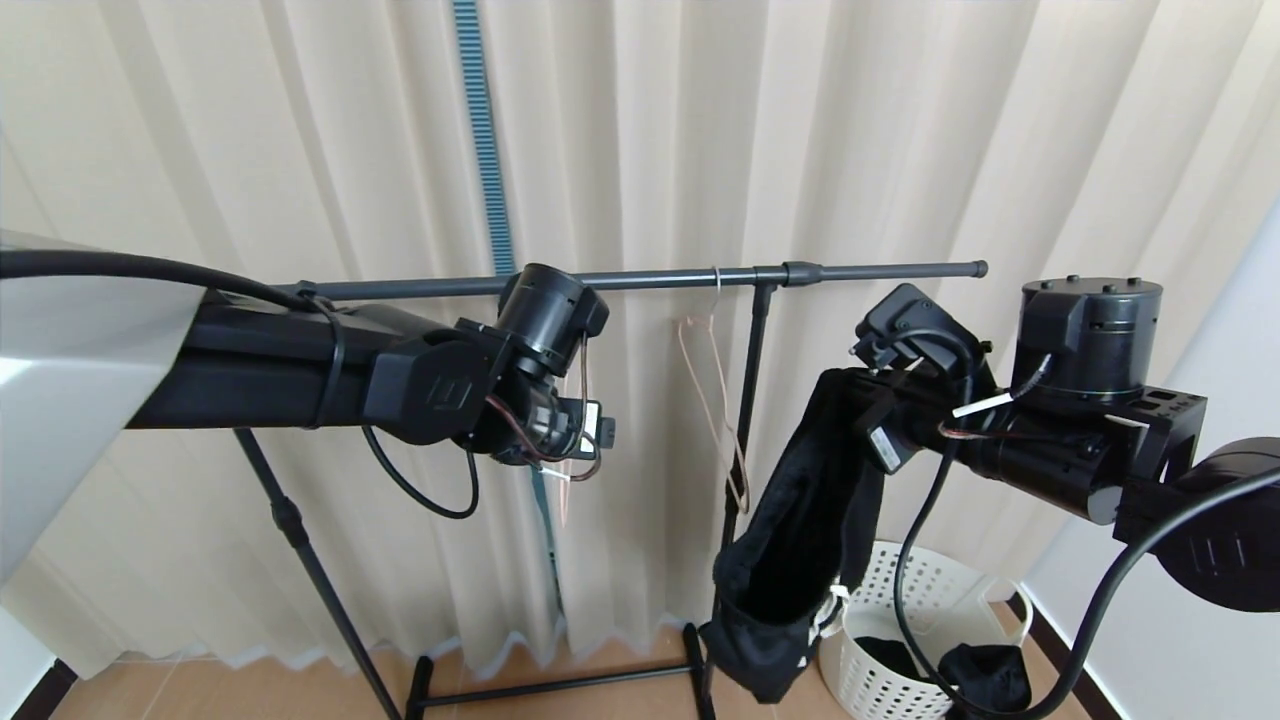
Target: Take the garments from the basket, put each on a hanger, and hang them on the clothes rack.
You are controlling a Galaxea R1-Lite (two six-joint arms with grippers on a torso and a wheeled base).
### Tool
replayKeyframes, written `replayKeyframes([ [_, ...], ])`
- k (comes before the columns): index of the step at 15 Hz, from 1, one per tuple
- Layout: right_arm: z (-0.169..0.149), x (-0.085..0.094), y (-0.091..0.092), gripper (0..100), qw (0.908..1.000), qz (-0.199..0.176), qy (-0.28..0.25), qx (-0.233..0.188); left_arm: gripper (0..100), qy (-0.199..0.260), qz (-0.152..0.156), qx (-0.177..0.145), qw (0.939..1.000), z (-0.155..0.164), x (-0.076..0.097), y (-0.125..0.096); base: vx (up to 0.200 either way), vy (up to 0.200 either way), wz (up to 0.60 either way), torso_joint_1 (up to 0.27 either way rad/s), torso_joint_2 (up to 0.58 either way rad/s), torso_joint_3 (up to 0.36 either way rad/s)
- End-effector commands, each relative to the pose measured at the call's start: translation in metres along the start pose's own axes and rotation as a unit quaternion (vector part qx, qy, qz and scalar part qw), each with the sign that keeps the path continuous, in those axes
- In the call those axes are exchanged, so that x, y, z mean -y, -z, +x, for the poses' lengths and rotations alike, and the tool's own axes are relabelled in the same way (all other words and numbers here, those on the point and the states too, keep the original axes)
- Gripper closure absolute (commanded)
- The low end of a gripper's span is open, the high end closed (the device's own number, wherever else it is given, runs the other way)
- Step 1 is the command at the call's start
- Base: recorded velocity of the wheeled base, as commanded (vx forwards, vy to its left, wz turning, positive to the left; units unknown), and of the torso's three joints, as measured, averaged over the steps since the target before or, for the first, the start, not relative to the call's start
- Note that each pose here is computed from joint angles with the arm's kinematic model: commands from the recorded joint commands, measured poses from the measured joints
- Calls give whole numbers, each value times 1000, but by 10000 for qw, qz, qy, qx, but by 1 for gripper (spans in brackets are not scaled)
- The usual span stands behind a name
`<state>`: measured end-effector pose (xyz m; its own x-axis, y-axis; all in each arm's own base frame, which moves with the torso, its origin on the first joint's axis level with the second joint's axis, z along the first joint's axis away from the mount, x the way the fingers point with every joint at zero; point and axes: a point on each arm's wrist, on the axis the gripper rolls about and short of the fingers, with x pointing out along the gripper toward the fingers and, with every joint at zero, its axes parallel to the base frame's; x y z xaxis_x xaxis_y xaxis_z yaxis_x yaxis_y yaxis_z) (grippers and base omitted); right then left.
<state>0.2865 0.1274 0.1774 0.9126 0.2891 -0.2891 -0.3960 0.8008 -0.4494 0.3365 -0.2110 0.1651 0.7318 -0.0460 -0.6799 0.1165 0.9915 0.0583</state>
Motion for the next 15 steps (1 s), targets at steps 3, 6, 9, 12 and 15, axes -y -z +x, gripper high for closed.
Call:
replayKeyframes([
  [3,0,0,0,100,10000,-1,1,-4,0,-144,-119,-58,9998,35,-1,-6,0,0,0,0,0,0],
  [6,0,0,1,100,10000,-2,-3,-11,0,-222,-195,-84,9995,59,-1,-9,0,0,0,0,0,0],
  [9,0,0,1,100,10000,-2,-3,-11,0,-245,-299,-71,9992,73,-4,-13,0,0,0,0,0,0],
  [12,0,0,1,100,10000,-2,-3,-11,0,-251,-268,-153,9992,80,0,-8,0,0,0,0,0,0],
  [15,0,0,1,100,10000,-2,-3,-11,0,-262,-301,-187,9990,83,0,-6,0,0,0,0,0,0],
])
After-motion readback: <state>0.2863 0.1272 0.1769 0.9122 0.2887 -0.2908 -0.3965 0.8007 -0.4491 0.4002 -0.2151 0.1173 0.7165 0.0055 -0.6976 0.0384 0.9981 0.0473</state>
